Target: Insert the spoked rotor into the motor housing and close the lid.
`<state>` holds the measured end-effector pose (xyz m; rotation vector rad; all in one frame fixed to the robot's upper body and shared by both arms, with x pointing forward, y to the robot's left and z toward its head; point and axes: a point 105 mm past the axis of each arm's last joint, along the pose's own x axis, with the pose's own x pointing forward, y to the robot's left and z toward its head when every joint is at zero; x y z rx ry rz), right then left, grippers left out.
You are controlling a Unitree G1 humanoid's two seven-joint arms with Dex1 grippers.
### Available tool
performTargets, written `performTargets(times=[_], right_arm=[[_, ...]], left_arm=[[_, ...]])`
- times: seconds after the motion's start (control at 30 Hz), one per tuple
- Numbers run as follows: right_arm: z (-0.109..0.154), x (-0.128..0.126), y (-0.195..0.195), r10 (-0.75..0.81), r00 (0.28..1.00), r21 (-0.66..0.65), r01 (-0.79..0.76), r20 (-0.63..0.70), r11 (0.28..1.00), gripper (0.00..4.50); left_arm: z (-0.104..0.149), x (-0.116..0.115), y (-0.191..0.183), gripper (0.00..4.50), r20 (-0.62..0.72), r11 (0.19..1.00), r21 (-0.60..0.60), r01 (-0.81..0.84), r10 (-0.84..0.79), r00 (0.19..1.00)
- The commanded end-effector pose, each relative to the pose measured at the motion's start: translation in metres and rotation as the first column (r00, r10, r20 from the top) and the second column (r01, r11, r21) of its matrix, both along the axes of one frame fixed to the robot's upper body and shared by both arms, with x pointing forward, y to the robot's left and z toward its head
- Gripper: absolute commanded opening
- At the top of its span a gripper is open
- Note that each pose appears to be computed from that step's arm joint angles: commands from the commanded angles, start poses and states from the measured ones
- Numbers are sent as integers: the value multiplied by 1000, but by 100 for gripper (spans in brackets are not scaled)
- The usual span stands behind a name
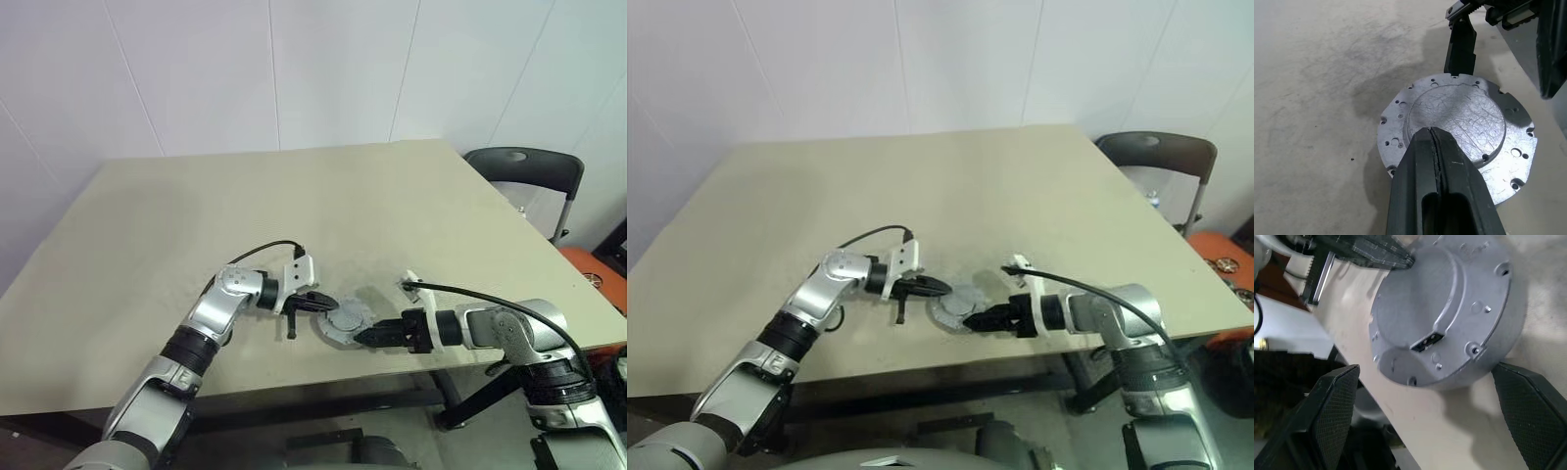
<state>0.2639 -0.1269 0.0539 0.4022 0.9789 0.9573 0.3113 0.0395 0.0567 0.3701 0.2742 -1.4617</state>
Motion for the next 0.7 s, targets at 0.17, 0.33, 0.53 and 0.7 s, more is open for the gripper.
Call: performTargets(times=[0.17, 0.33, 0.53, 0.7], right_arm=[[34, 12, 40, -12, 999, 126, 7, 37, 992, 447], [27, 36, 58, -166, 976, 230, 195, -140, 953, 447], [29, 50, 87, -203, 946, 294, 275, -251, 916, 430], [34, 48, 91, -171, 954, 315, 245, -247, 917, 303]], left_arm=[[-43, -11, 19, 0, -114, 988, 152, -21, 38, 993], [-42, -5, 22, 0, -104, 986, 161, -32, 50, 993], [-41, 5, 30, 0, -78, 981, 182, -63, 79, 994], [-41, 9, 37, 0, -57, 977, 195, -87, 100, 993]])
